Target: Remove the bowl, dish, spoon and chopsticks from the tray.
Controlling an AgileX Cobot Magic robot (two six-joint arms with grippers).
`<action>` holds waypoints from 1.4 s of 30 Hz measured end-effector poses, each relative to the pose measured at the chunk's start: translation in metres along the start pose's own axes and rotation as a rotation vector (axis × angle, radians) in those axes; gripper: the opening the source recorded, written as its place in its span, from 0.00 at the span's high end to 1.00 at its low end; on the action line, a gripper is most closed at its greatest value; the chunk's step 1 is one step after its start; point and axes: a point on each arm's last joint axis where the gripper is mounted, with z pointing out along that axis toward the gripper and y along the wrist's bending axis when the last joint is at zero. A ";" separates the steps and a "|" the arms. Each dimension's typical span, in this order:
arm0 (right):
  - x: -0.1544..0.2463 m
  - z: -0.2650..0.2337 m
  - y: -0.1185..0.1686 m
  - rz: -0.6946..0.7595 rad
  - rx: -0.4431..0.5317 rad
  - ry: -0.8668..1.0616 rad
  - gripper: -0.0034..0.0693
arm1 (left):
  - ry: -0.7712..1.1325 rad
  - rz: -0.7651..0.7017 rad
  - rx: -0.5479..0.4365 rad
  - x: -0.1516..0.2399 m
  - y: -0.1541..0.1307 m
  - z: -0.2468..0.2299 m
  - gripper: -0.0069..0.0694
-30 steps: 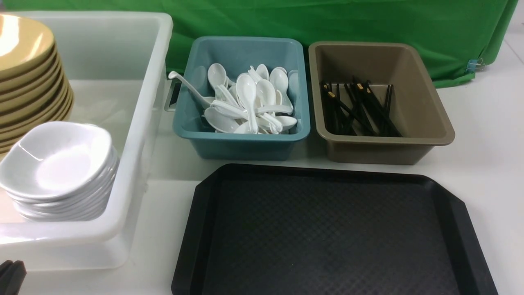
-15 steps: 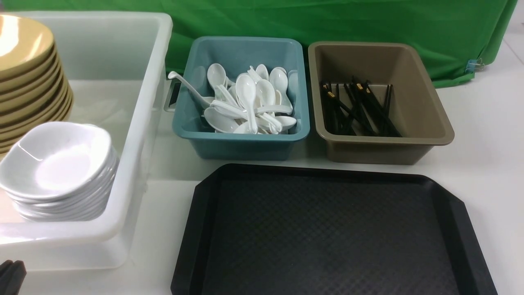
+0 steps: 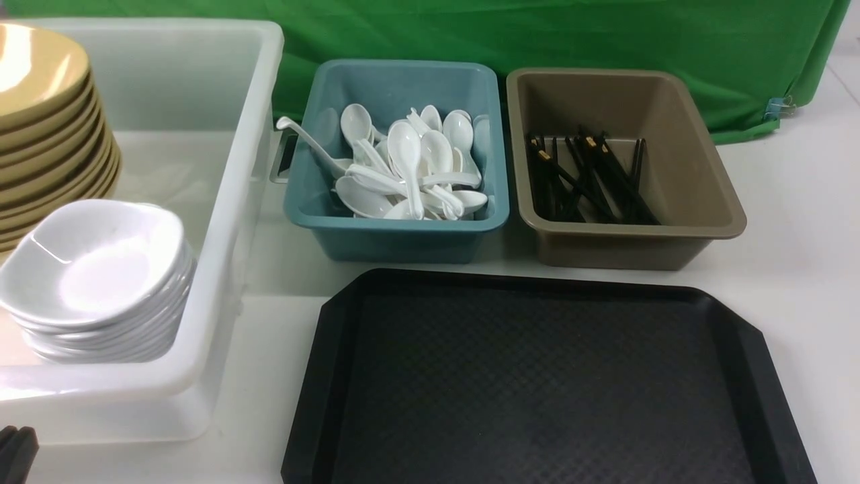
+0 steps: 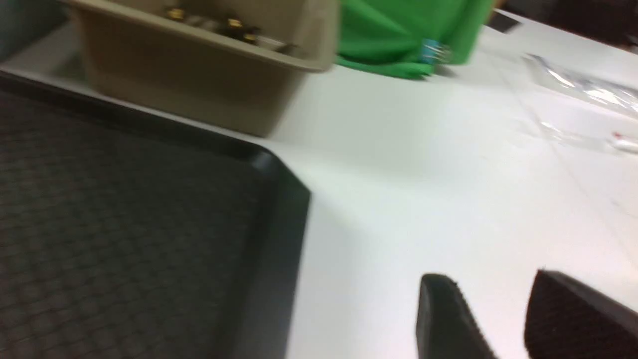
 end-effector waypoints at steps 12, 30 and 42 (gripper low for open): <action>0.000 0.000 0.000 0.034 -0.003 -0.002 0.62 | 0.001 0.020 -0.004 0.000 0.000 0.000 0.88; -0.001 0.000 0.000 0.045 -0.004 -0.006 0.62 | 0.001 0.020 -0.004 0.000 0.000 0.000 0.88; -0.001 0.000 0.000 0.045 -0.004 -0.006 0.62 | 0.001 0.020 -0.004 0.000 0.000 0.000 0.88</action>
